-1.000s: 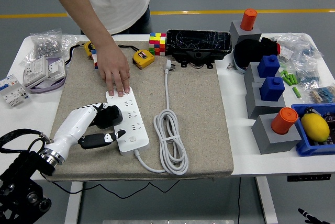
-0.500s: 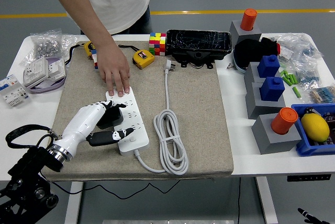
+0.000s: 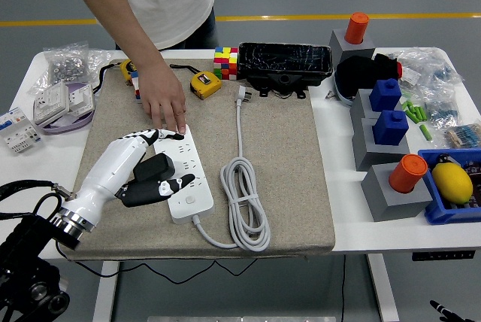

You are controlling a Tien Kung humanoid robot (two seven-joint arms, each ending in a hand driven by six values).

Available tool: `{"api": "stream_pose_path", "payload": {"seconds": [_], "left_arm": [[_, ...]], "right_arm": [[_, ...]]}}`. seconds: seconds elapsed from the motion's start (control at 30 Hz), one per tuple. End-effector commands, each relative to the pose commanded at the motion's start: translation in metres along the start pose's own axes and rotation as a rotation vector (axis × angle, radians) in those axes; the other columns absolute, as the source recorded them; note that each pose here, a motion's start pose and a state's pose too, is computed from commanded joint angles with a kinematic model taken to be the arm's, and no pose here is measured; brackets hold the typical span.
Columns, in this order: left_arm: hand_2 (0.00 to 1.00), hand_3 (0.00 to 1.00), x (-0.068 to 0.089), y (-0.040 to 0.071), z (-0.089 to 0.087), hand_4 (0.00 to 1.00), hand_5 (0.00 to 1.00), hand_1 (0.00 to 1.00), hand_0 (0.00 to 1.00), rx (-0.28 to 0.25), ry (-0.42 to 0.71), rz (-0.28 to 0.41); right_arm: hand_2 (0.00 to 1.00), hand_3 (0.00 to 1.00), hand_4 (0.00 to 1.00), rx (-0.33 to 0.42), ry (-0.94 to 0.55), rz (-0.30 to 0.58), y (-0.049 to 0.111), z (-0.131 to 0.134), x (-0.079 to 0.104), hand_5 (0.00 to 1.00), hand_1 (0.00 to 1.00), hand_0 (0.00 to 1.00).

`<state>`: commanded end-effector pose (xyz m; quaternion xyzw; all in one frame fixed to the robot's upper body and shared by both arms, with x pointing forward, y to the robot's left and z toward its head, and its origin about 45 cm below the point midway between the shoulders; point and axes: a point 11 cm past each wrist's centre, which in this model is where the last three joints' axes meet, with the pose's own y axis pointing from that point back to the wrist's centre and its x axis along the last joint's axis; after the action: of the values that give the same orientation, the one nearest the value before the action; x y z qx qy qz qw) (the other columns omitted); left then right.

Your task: Put the plug near the board,insert it into the board,press the button,pull the plug out

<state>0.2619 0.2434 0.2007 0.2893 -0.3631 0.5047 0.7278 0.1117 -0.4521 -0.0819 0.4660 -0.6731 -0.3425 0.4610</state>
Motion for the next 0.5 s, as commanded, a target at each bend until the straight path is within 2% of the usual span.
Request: {"api": "stream_pose_path", "payload": {"seconds": [0.1,0.13,0.23,0.3,0.33,0.5], "left_arm": [[0.557,0.731,-0.007,0.008,-0.023,0.857,0.532,0.543,0.426,0.134,-0.036,-0.106],[0.259,0.670,-0.008,0.009,-0.027,0.808,0.398,0.227,0.233,0.165,-0.045,-0.134],[0.259,0.670,-0.015,0.013,-0.040,0.808,0.398,0.227,0.233,0.263,-0.084,-0.235],[0.259,0.670,-0.019,0.014,-0.043,0.808,0.398,0.227,0.233,0.295,-0.099,-0.287],[0.136,0.728,-0.020,0.014,-0.044,0.722,0.244,0.079,0.118,0.301,-0.106,-0.310],[0.136,0.728,-0.025,0.015,-0.045,0.722,0.244,0.079,0.118,0.310,-0.107,-0.369]], "right_arm": [[0.670,0.583,0.998,-0.002,0.001,0.005,0.000,0.001,0.003,0.560,0.665,0.658],[0.670,0.583,0.998,-0.003,0.002,0.006,0.000,0.002,0.004,0.559,0.665,0.655],[0.670,0.583,0.998,-0.004,0.003,0.007,0.000,0.002,0.005,0.559,0.665,0.655],[0.670,0.583,0.998,-0.004,0.005,0.006,0.000,0.002,0.005,0.559,0.665,0.655],[0.670,0.583,0.998,-0.003,0.006,0.006,0.000,0.002,0.004,0.559,0.665,0.658],[0.670,0.583,0.998,0.007,0.009,0.004,0.000,-0.003,0.004,0.559,0.665,0.658]]}}
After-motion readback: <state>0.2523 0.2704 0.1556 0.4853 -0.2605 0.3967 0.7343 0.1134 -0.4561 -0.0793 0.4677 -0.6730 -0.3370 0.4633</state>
